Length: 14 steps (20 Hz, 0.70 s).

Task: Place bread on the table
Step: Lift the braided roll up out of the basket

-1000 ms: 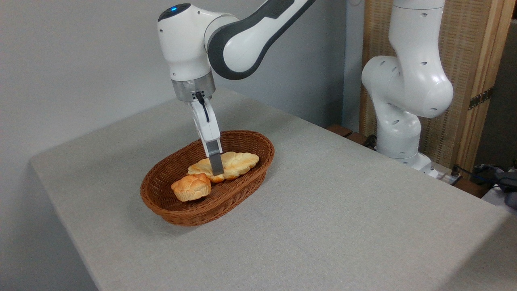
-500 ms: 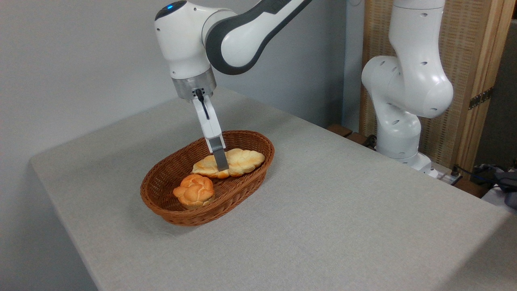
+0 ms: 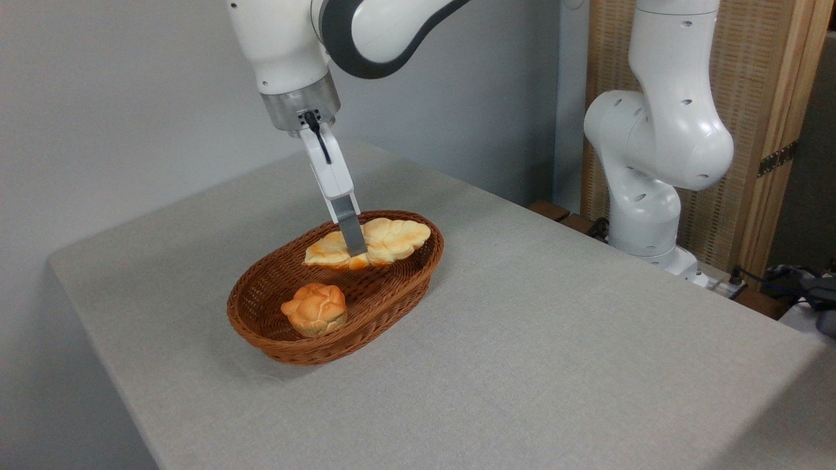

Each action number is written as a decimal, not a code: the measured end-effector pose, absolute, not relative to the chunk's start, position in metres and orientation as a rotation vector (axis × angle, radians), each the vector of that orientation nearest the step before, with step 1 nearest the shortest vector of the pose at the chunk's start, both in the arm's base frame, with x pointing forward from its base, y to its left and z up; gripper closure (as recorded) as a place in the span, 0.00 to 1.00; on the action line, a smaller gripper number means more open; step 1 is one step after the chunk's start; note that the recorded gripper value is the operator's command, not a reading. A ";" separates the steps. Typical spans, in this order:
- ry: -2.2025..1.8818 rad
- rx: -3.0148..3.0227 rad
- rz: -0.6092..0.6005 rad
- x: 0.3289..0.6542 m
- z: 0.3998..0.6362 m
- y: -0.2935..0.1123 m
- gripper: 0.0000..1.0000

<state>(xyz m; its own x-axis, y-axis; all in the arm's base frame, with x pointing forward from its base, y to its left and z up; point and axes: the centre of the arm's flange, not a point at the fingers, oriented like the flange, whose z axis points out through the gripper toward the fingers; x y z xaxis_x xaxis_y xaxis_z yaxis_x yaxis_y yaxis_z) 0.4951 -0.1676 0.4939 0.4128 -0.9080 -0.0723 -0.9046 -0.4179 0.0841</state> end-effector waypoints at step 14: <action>-1.461 2.647 0.075 0.531 0.579 -0.018 0.27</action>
<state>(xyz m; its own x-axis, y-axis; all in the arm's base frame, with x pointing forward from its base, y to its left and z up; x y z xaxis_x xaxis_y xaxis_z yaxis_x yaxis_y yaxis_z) 0.5307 -0.0181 0.5793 0.5334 -0.8399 0.1000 -0.8458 -0.5277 0.0786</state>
